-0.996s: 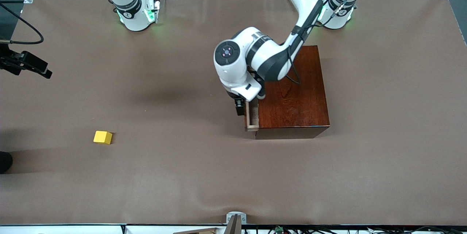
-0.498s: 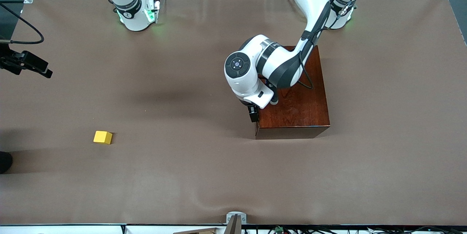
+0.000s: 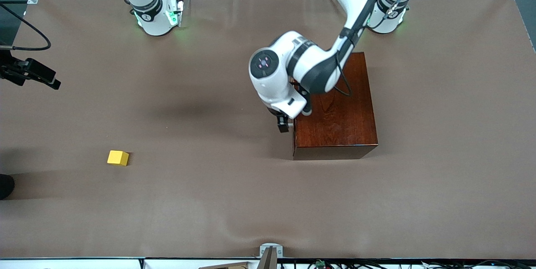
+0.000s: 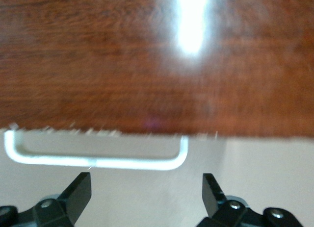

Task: Open drawer, take yellow block, close drawer
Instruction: 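Press the drawer front shut with the left gripper and withdraw it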

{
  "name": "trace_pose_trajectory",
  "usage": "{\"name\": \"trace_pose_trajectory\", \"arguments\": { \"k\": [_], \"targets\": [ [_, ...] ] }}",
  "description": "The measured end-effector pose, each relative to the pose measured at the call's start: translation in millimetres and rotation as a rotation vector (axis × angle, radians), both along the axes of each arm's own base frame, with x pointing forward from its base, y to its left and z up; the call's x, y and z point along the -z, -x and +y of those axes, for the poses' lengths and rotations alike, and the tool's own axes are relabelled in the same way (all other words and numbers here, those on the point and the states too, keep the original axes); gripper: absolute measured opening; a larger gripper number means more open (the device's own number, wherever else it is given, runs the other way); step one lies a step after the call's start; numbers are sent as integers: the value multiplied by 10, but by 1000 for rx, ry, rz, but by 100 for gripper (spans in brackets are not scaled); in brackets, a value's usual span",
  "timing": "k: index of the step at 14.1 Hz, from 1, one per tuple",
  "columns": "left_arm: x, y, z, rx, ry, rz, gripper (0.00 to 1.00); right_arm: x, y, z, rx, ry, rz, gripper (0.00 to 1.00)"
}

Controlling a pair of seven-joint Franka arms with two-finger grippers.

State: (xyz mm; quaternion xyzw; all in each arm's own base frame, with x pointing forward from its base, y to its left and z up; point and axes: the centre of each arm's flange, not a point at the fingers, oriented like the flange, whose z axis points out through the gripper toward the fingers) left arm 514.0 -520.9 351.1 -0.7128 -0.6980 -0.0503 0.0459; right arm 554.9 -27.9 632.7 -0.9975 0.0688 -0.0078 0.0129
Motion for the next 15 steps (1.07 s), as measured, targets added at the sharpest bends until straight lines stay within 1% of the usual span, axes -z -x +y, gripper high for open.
{"name": "trace_pose_trajectory", "arguments": {
  "k": [1,3,6,8,11,13,15],
  "targets": [
    [-110,71,-61,53,7,-3,100,0,0,0,0,0,0,100],
    [-339,102,-62,154,19,-12,100,0,0,0,0,0,0,100],
    [-700,-54,155,292,31,-30,100,0,0,0,0,0,0,100],
    [-867,-299,480,349,30,-29,100,1,0,1,0,0,0,100],
    [-962,-764,1178,387,22,-9,100,0,0,2,0,0,0,100],
    [-1023,-1053,1790,428,19,13,100,0,0,2,0,0,0,100],
    [-1108,-1247,2448,497,22,39,100,0,0,3,-1,0,0,100]
  ]
}}
